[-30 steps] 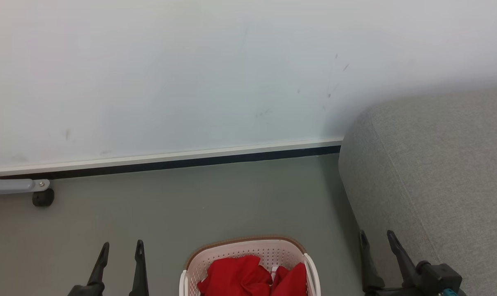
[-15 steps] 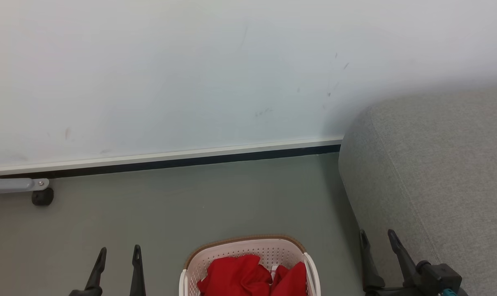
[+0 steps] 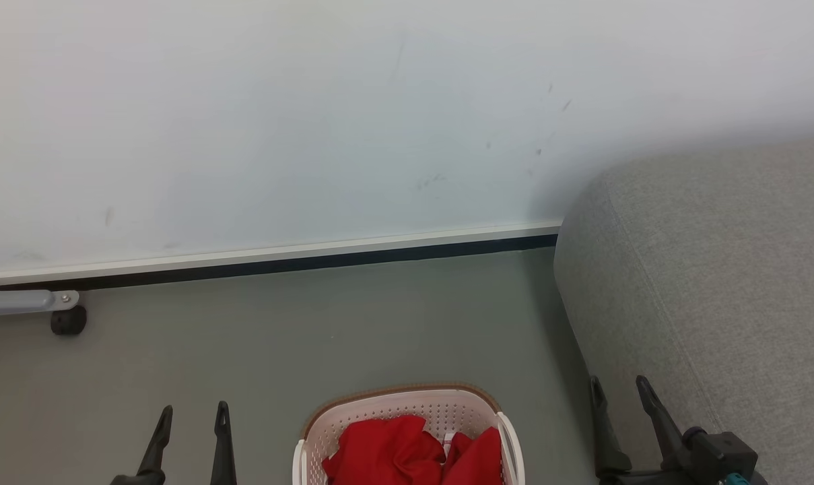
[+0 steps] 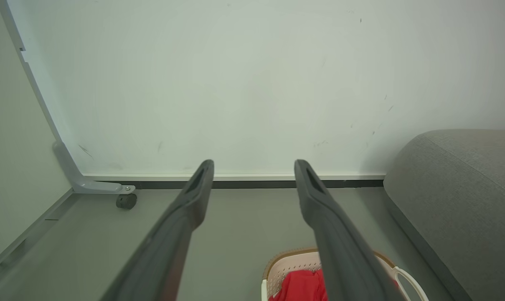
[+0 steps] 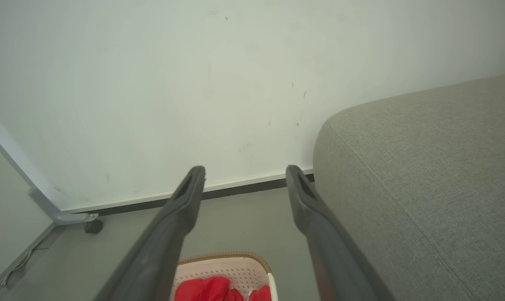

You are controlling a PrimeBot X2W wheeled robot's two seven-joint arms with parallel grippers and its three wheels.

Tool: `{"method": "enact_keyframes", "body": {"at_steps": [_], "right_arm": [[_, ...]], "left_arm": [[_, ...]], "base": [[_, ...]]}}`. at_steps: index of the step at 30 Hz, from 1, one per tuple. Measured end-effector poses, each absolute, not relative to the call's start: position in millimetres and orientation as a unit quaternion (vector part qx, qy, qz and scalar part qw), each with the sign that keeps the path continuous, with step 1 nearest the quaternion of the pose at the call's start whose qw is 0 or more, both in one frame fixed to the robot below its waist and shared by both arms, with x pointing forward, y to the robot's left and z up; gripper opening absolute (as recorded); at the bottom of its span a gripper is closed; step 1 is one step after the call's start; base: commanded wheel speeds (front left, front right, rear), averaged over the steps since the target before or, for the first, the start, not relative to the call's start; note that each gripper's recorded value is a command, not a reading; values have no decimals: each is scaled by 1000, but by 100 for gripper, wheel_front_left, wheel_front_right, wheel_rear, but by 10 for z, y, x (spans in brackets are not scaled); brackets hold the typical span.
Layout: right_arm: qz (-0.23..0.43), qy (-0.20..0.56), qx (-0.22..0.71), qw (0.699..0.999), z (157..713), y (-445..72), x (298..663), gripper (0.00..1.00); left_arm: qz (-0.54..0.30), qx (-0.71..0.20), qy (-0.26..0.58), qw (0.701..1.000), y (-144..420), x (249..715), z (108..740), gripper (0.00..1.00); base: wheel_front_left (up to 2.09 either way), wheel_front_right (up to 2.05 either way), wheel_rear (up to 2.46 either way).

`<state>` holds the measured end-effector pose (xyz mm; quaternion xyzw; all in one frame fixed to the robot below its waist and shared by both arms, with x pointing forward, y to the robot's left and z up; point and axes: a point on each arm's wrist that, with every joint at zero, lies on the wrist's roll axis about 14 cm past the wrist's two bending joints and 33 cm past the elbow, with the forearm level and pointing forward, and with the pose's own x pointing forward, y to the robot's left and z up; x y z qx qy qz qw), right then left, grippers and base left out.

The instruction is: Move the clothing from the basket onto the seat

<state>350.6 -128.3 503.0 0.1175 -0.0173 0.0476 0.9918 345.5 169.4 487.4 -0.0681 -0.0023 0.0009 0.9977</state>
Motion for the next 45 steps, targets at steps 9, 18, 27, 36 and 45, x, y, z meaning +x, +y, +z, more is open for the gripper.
{"method": "enact_keyframes", "body": {"at_steps": [9, 18, 27, 36, 45], "right_arm": [[46, -15, 116, 992, 5012, -1289, 3515, 100], [46, -10, 116, 992, 4974, -1286, 3541, 100], [35, -8, 116, 993, 4953, -1355, 3672, 100], [16, -11, 109, 994, 4916, -1489, 4015, 100], [-17, -22, 97, 995, 4888, -1729, 4362, 100]], "left_arm": [[6, -66, 1, 998, 1724, 3463, 4852, 100], [6, -60, 7, 998, 1731, 3492, 4811, 100], [-11, -54, 17, 998, 1656, 3622, 4738, 100], [-52, -48, 45, 996, 1418, 3976, 4508, 100], [-121, -44, 85, 988, 989, 4299, 4152, 100]], "base": [[0, 0, 0], [0, 0, 0], [0, 0, 0], [0, 0, 0], [0, 0, 0]]}}
